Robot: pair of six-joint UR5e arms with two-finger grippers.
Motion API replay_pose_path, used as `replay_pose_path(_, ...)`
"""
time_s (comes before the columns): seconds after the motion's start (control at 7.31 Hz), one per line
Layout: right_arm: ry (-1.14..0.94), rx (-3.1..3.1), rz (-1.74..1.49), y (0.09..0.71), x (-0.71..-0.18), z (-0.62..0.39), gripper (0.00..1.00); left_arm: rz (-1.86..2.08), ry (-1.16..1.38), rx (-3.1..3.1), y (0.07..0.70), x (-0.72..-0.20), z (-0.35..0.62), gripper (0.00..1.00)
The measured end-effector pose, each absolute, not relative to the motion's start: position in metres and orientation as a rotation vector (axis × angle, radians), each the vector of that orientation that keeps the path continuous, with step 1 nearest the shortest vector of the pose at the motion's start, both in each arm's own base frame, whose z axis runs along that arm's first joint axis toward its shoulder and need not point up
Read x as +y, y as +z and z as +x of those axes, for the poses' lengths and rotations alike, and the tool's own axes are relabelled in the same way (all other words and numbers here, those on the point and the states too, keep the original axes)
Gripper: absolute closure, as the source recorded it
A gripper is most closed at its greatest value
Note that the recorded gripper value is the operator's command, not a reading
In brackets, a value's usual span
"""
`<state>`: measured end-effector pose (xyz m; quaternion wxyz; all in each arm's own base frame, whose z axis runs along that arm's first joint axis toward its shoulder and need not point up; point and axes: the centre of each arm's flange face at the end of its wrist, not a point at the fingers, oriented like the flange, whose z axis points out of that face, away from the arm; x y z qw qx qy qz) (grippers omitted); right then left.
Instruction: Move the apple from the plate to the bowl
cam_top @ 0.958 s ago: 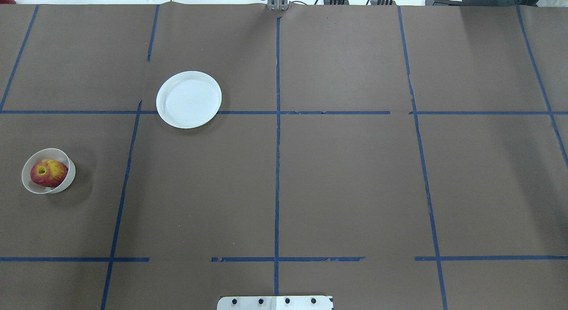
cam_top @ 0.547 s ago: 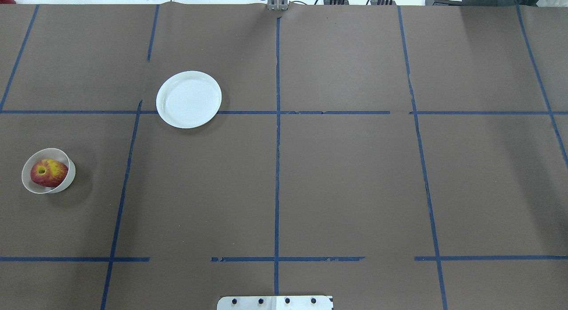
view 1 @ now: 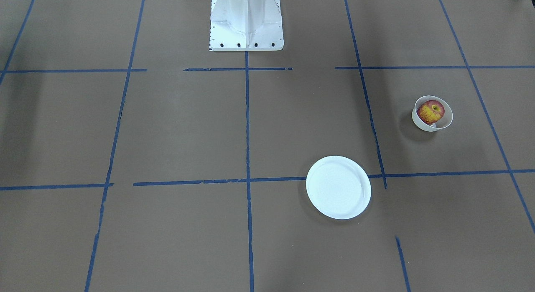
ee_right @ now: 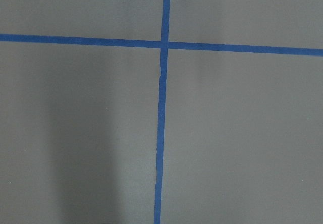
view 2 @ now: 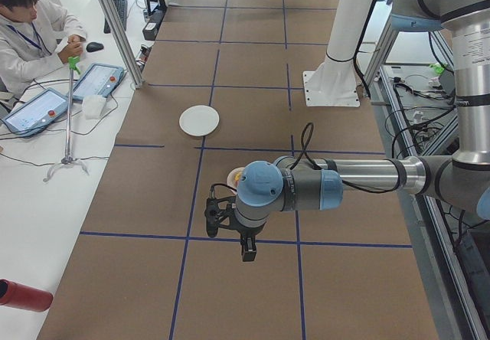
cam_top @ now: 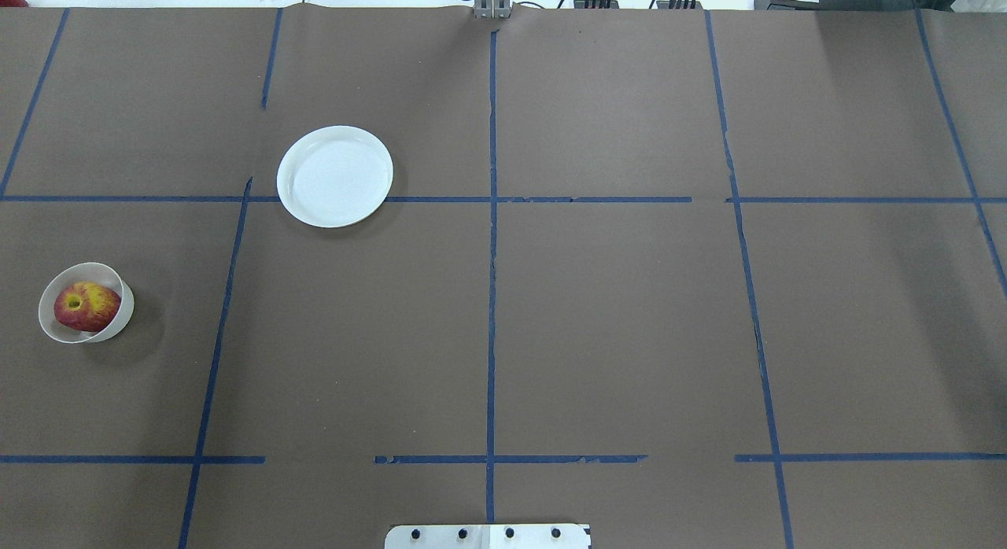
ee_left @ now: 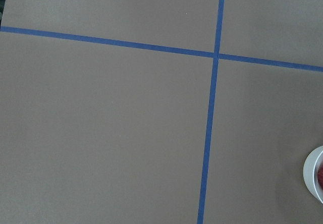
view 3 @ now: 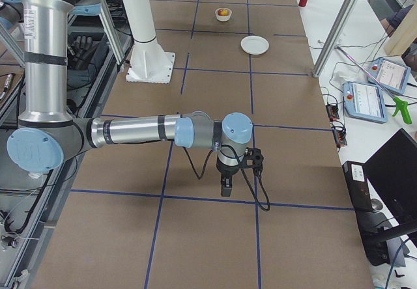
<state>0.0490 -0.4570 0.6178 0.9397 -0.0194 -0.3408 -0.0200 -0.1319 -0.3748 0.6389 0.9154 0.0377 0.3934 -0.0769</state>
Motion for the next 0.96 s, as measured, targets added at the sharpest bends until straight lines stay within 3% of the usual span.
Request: replay_pose_path(0.96, -0.042, -0.696, -0.039, 0.618, -0.457, 0.049, 0.00, 0.093, -0.149, 0.777, 0.645, -0.365, -0.131, 0.00)
